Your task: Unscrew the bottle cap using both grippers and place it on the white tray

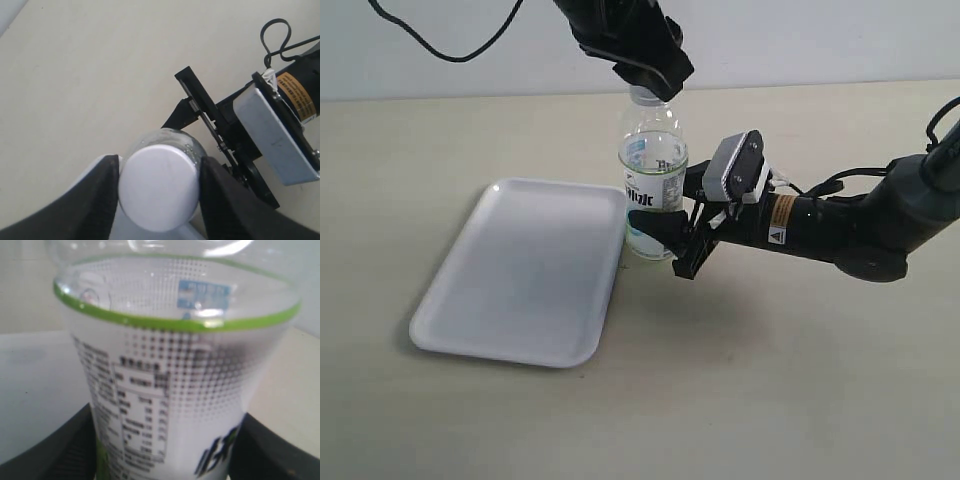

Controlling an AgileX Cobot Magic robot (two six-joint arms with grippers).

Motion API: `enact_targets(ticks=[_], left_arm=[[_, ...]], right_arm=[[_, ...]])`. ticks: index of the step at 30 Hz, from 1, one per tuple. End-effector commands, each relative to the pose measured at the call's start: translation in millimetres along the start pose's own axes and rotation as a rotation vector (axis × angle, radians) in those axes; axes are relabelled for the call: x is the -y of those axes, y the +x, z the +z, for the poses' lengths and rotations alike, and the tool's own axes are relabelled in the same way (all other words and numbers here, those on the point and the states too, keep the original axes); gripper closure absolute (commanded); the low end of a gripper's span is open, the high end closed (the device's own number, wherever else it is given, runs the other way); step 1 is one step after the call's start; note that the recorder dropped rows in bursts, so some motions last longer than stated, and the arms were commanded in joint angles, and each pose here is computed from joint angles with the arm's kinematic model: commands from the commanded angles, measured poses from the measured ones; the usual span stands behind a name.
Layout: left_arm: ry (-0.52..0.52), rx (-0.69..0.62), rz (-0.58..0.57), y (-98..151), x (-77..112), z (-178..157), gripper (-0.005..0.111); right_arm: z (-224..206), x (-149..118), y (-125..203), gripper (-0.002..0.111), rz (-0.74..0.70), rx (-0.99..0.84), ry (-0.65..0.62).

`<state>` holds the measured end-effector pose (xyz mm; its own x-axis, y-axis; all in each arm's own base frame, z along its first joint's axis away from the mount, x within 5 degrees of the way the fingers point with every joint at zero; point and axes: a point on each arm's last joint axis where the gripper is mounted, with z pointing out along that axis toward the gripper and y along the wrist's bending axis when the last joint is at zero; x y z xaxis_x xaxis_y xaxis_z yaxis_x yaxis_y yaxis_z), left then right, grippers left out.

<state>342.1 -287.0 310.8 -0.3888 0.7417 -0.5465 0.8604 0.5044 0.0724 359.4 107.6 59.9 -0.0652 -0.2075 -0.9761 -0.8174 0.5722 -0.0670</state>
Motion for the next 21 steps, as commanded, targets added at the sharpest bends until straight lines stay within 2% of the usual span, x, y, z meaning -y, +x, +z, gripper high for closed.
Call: enact_targets(ticks=[1,3,8,21], left_arm=[[-0.023,0.038,-0.002,-4.9,0.3,-7.2,0.1],[-0.028,0.049,0.001,-5.9,-0.2,-7.3,0.107],[-0.017,0.048,-0.028,-5.8,0.7,-7.3,0.107],[-0.002,0.027,-0.404,-3.8,1.6,-7.2,0.107]], right_arm=[[0.4,-0.1,3.5,0.107,-0.013,-0.039,0.003],[0.4,-0.1,3.5,0.107,-0.013,-0.039,0.003],[0.4,-0.1,3.5,0.107,-0.013,-0.039,0.003],[0.4,0.8,4.4,0.107,-0.011,-0.05,0.013]])
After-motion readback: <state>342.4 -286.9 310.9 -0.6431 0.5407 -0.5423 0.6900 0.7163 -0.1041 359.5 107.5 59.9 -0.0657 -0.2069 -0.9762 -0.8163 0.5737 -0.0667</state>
